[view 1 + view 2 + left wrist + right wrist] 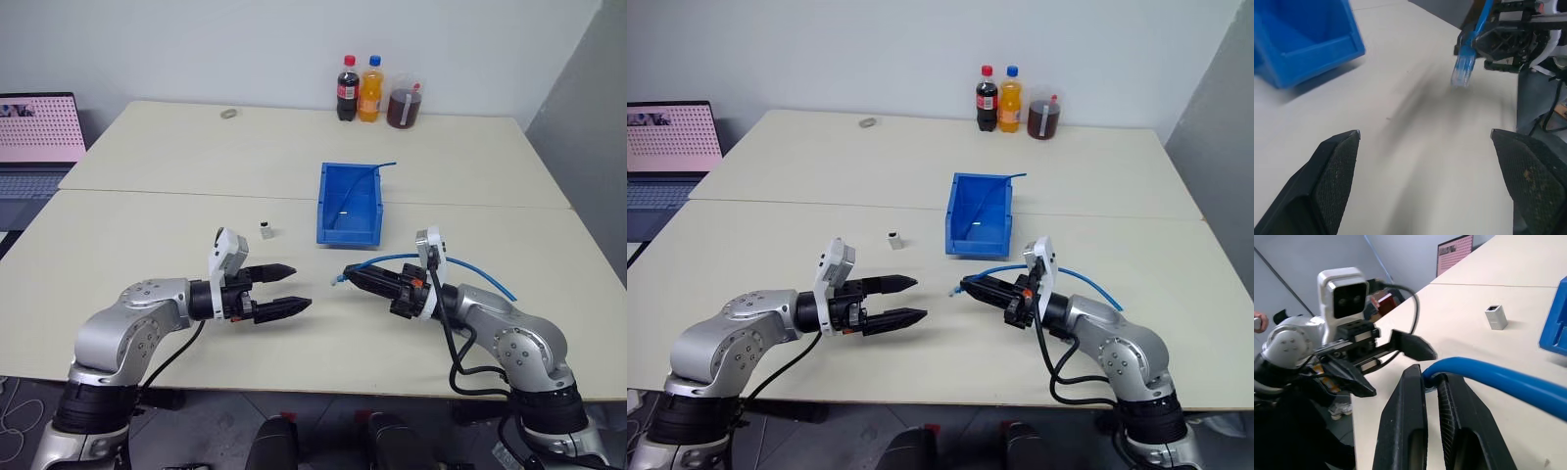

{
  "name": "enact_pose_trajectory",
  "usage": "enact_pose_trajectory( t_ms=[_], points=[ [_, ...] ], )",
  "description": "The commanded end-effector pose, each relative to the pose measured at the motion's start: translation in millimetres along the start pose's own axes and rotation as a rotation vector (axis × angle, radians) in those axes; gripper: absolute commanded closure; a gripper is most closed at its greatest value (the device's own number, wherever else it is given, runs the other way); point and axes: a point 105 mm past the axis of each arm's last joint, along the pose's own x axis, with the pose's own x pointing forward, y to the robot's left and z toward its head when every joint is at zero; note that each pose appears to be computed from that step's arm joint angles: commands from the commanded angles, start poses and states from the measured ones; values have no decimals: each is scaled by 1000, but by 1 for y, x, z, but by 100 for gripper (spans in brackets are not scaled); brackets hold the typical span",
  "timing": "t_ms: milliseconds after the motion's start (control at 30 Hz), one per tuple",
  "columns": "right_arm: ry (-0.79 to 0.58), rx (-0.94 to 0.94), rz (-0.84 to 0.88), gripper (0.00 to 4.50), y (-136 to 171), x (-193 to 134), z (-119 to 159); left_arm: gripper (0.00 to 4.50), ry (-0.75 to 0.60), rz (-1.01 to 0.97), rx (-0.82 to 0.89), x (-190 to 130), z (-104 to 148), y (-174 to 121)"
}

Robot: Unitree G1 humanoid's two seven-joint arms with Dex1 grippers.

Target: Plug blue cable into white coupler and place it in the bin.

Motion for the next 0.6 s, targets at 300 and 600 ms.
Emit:
enact_pose_trajectory(
  t_ms=[300,600],
  points=[
    [-48,-77,-55,446,-11,-3,14,0,-62,832,72,-12,-12,71],
    [-46,-94,-65,446,-13,-2,17,0,-118,976,43,10,8,105]
  ],
)
